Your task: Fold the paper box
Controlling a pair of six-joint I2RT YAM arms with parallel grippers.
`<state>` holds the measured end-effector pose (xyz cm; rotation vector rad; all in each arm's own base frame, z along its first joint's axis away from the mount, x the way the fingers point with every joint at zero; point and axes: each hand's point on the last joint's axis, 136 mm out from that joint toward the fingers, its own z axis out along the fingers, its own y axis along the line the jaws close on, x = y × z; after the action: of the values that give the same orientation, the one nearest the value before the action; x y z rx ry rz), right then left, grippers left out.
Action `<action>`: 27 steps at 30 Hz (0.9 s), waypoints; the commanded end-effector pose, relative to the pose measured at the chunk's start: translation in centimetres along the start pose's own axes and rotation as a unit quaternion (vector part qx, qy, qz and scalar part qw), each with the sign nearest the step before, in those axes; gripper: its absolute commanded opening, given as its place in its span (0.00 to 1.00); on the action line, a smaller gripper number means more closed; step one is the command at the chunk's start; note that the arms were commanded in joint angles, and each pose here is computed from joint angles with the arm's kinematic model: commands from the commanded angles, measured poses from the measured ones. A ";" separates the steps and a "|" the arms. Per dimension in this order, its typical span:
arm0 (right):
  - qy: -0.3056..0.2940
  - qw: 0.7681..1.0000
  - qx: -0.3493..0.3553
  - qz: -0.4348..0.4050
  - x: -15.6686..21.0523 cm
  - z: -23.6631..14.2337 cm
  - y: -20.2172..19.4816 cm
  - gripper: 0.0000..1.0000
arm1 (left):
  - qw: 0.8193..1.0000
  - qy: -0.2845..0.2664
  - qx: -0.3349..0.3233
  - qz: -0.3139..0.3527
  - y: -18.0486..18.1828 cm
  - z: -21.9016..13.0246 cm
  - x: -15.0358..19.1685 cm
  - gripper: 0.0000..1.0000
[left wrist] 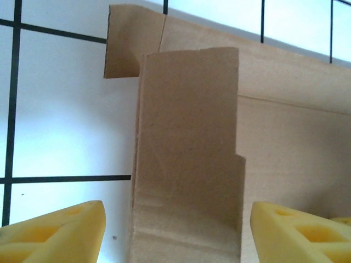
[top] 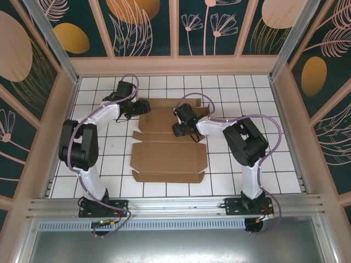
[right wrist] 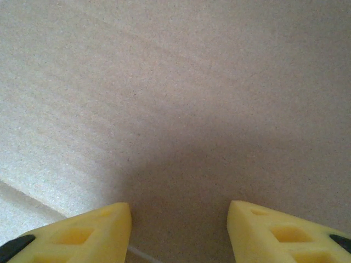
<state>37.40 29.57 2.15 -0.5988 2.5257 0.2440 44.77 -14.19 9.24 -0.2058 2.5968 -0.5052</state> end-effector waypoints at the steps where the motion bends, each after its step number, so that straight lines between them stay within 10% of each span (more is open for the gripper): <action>1: 0.073 0.997 0.013 0.003 4.8 0.8 -0.9 0.50 | 0.999 0.013 -0.043 0.013 1.7 0.4 0.9 0.62; 12: 0.074 0.997 0.017 0.000 4.7 0.7 -1.0 0.45 | 0.997 0.039 -0.057 0.015 2.9 2.3 2.6 0.27; 27: 0.082 0.997 0.015 0.003 5.1 0.9 -0.9 0.45 | 0.999 -0.028 -0.042 -0.006 1.3 -4.9 1.6 0.59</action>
<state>37.39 29.45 2.19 -0.5969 2.5232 0.2392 42.88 -12.23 10.40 -0.2333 2.5842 -0.3661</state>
